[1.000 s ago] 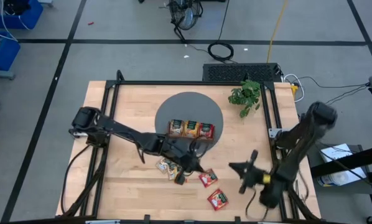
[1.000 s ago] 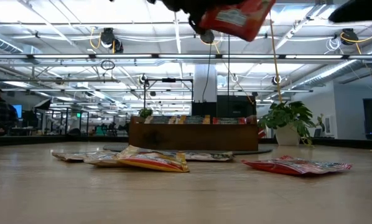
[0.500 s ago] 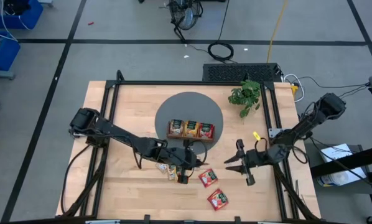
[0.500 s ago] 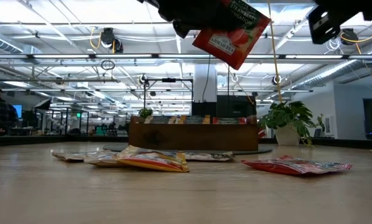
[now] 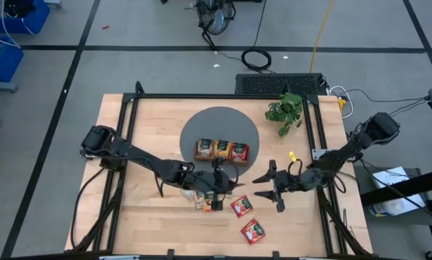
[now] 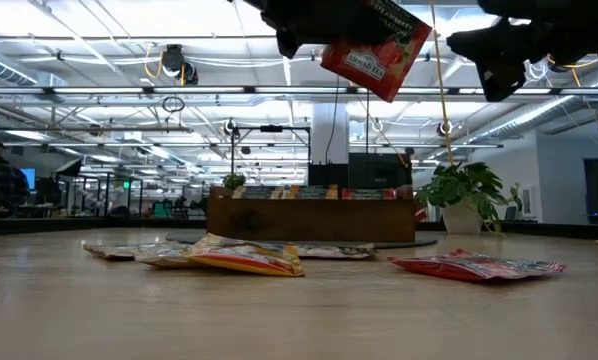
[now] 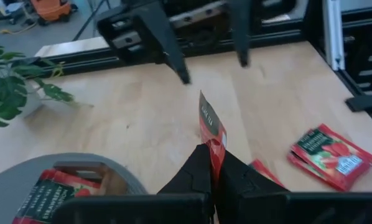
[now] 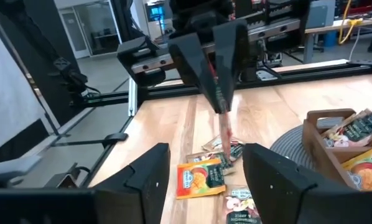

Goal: Pick & Place Tea
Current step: Put the red tea bag into the right section of the wooden organizer

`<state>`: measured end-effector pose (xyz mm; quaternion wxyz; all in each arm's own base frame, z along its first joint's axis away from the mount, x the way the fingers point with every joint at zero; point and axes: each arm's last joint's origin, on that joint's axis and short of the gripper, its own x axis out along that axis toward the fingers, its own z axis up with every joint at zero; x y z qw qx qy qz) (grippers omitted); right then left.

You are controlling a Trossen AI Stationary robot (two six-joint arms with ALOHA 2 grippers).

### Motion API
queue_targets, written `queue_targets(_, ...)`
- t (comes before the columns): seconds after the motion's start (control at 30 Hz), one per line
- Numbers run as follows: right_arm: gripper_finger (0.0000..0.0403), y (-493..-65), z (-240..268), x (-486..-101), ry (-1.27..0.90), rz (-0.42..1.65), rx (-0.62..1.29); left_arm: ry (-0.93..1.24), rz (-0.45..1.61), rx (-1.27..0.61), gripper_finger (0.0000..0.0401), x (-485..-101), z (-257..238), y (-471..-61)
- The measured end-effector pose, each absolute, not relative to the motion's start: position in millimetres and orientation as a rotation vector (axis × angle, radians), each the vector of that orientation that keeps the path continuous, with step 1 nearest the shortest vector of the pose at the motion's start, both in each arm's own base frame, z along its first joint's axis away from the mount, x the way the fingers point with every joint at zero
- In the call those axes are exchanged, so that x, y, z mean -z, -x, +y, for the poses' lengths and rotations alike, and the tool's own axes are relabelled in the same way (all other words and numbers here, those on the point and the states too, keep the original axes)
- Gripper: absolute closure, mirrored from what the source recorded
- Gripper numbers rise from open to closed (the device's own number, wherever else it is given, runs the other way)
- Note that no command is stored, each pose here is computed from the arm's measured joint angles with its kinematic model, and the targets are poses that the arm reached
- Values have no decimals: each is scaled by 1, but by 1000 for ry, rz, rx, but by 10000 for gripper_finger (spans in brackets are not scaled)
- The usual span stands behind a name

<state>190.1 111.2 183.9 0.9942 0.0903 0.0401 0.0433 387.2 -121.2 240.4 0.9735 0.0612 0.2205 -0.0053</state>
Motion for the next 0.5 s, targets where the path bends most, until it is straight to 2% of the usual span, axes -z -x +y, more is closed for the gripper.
queue_targets(0.5,215,-219,109,-188,-124,85,-16,-118,459,13,398,-239,-123,-386)
